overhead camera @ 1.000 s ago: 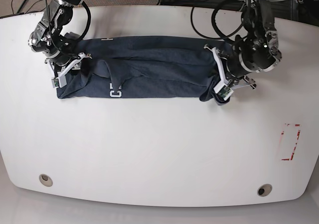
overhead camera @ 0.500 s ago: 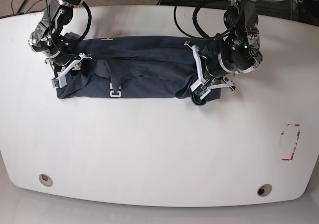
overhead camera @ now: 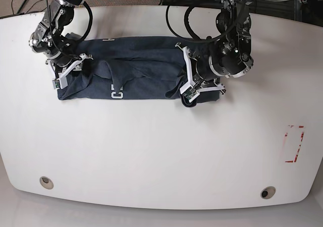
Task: Layout the t-shirt on the table in an organized manner, then fold the t-shirt properly
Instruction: 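Carry the held strip end with the left gripper toward the right gripper, then release the folded end with the left gripper and press it flat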
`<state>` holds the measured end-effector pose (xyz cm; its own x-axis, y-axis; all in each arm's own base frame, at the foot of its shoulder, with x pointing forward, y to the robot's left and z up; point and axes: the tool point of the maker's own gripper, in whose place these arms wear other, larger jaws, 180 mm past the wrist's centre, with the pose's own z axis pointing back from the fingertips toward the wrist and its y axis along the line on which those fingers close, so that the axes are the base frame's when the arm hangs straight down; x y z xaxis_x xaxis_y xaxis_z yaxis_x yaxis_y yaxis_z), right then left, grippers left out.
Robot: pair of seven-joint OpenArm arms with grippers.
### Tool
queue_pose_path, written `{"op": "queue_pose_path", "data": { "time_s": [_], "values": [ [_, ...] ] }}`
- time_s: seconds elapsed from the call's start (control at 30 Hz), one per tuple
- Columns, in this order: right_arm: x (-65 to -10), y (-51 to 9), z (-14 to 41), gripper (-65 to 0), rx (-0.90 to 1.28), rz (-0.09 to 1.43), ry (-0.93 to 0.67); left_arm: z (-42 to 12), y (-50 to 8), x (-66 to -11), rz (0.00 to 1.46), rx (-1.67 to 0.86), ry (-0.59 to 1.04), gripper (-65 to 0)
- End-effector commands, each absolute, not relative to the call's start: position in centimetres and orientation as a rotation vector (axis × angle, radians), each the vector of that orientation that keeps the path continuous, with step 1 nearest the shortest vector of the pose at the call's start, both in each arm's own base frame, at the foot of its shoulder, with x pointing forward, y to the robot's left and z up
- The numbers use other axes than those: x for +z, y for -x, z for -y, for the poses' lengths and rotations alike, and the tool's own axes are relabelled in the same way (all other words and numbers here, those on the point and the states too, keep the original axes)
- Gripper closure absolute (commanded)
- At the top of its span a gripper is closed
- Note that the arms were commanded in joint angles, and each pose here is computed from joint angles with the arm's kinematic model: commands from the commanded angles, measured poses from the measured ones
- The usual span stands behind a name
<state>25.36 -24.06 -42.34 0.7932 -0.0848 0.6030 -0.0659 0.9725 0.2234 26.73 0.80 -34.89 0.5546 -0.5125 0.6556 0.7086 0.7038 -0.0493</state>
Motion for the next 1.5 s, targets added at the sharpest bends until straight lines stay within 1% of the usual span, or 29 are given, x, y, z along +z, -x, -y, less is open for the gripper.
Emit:
{"op": "queue_pose_path", "data": {
  "time_s": [0.0, 0.1, 0.17, 0.33, 0.37, 0.47, 0.53, 0.7, 0.9, 0.97, 1.17, 1.3, 1.4, 1.47],
  "values": [
    [-42.6, -25.0, 24.5, -23.8, -0.001, 0.624, -0.216, 0.1, -27.5, -33.8, 0.707, -0.732, 0.355, 0.0],
    [-42.6, -25.0, 24.5, -23.8, -0.001, 0.624, -0.216, 0.4, -27.4, -33.8, 0.706, -0.728, 0.365, -0.3],
    [-42.6, -25.0, 24.6, -23.8, 0.000, 0.624, -0.214, 0.5, -27.4, -33.8, 0.704, -0.726, 0.370, -3.9],
    [-42.5, -25.0, 24.6, -23.8, 0.000, 0.624, -0.213, 1.1, -27.2, -33.7, 0.705, -0.744, 0.382, -18.9],
    [-42.5, -25.0, 24.6, -23.8, 0.000, 0.624, -0.213, 1.6, -27.0, -33.6, 0.707, -0.766, 0.388, -22.8],
    [-42.5, -25.0, 24.6, -23.8, 0.000, 0.624, -0.213, 3.2, -26.2, -33.4, 0.697, -0.827, 0.405, -29.9],
    [-42.5, -25.0, 24.6, -23.8, 0.000, 0.624, -0.213, 4.5, -25.3, -33.4, 0.674, -0.886, 0.414, -32.1],
    [-42.6, -24.9, 24.7, -23.8, 0.003, 0.621, -0.212, 5.6, -25.1, -32.2, 0.691, -0.953, 0.403, -30.8],
    [-42.3, -25.3, 24.7, -23.8, 0.004, 0.627, -0.212, 4.6, -25.8, -30.9, 0.717, -0.967, 0.350, -30.7],
    [-42.3, -25.3, 24.7, -23.8, 0.004, 0.627, -0.212, 3.3, -26.6, -30.9, 0.722, -0.925, 0.328, -30.6],
    [-42.2, -25.3, 24.7, -23.8, 0.007, 0.630, -0.209, -4.1, -28.9, -31.9, 0.714, -0.735, 0.212, -30.6],
    [-41.8, -25.5, 24.8, -23.8, 0.014, 0.641, -0.200, -6.8, -29.6, -32.3, 0.742, -0.678, 0.185, -30.6],
    [-41.6, -25.5, 24.8, -23.8, 0.016, 0.646, -0.197, -8.1, -29.4, -33.2, 0.729, -0.670, 0.172, -30.1],
    [-41.6, -25.5, 24.8, -23.8, 0.016, 0.646, -0.197, -8.4, -29.2, -33.9, 0.715, -0.671, 0.179, -27.4]
  ]
}}
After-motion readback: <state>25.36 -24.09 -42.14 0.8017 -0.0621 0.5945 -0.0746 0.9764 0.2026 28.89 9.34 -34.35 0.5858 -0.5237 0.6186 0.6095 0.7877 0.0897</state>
